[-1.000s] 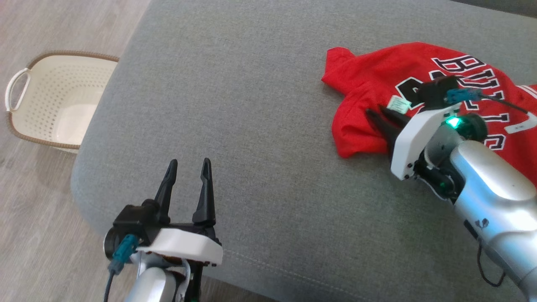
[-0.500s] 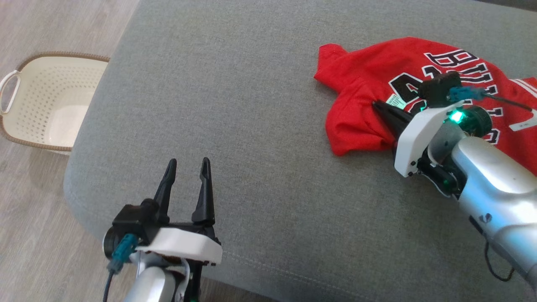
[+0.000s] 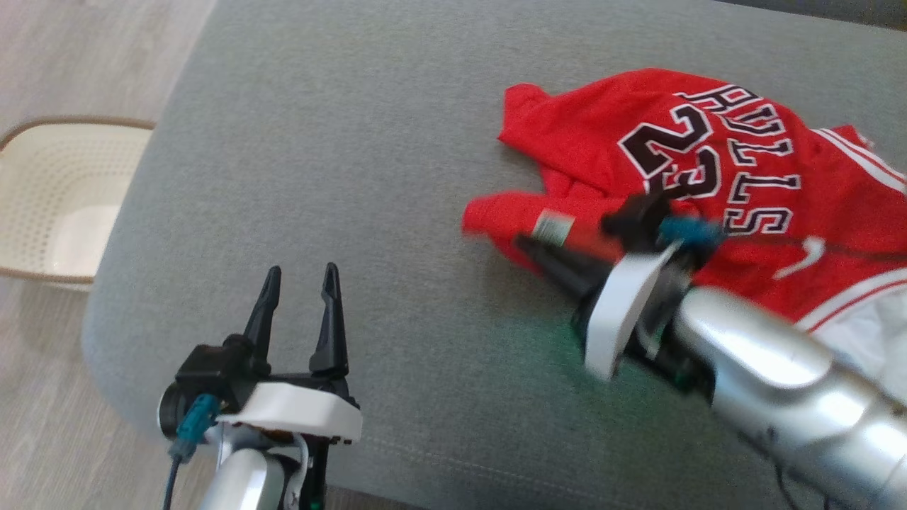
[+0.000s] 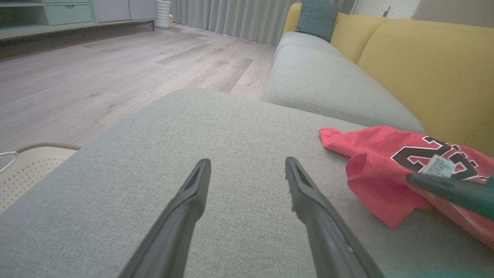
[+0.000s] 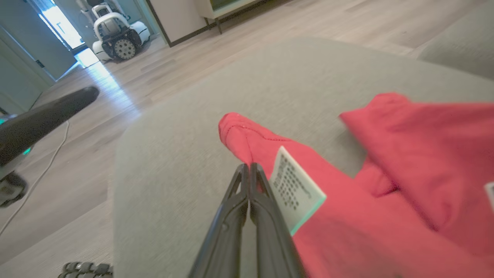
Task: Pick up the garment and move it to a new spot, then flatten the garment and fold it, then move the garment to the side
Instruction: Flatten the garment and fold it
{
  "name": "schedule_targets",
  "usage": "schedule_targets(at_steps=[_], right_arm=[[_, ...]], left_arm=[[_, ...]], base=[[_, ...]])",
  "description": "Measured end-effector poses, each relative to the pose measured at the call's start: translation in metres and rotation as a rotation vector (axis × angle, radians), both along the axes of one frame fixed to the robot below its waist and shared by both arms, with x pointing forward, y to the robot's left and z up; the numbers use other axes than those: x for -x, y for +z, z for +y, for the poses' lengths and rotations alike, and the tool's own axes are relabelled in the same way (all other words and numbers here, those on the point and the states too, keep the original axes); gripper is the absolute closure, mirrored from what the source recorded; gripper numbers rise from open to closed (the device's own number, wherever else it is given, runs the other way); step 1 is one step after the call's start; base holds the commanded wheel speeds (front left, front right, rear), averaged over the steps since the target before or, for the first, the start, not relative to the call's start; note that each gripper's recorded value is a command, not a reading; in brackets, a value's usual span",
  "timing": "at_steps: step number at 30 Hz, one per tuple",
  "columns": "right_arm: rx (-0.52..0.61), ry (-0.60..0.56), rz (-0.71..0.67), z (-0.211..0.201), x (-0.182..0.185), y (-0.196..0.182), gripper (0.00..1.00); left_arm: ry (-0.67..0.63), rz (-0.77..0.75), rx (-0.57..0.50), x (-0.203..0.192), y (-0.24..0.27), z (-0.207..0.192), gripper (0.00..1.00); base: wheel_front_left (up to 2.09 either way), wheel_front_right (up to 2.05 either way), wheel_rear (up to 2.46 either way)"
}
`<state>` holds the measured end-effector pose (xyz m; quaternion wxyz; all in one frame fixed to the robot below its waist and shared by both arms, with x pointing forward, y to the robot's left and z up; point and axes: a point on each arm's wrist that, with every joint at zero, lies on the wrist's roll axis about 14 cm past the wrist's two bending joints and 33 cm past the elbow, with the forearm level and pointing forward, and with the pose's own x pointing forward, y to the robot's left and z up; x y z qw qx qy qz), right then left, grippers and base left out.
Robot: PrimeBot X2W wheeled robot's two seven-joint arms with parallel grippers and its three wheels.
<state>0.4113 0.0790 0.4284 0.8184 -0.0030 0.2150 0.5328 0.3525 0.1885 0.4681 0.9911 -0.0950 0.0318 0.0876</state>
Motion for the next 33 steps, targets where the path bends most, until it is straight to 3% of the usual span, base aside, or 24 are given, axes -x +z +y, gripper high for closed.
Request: schedule_targets(at_steps=[7, 9, 10, 11, 19, 26, 27, 33], right_arm=[[0.023, 0.072, 0.092, -0.008, 0.065, -0.027, 1.0], [0.015, 0.074, 0.085, -0.007, 0.073, -0.028, 0.45], [0.005, 0.072, 0.089, -0.006, 0.077, -0.028, 0.07], [-0.005, 0.067, 0.099, -0.005, 0.082, -0.028, 0.0], [-0.061, -0.009, 0.105, -0.02, 0.097, -0.024, 0.0], [-0.131, -0.311, -0.108, -0.085, 0.022, 0.018, 0.0], [-0.131, -0.311, -0.108, -0.085, 0.022, 0.018, 0.0], [-0.138, -0.57, -0.291, -0.157, -0.019, 0.052, 0.0]], left_arm=[[-0.07, -0.009, -0.003, -0.012, -0.001, -0.018, 0.0], [-0.098, -0.011, -0.006, -0.016, -0.001, -0.025, 0.0], [-0.107, -0.011, -0.004, -0.018, -0.001, -0.028, 0.0], [-0.115, -0.011, -0.002, -0.019, -0.002, -0.03, 0.0], [-0.187, -0.02, 0.005, -0.029, -0.002, -0.05, 0.0], [-0.294, -0.018, 0.011, -0.035, -0.006, -0.079, 0.0], [-0.294, -0.018, 0.011, -0.035, -0.006, -0.079, 0.0], [-0.41, 0.018, 0.011, -0.065, -0.006, -0.109, 0.0]], base=[[0.0, 0.0, 0.0], [0.0, 0.0, 0.0], [0.0, 0.0, 0.0], [0.0, 0.0, 0.0], [0.0, 0.0, 0.0], [0.0, 0.0, 0.0], [0.0, 0.0, 0.0], [0.0, 0.0, 0.0]])
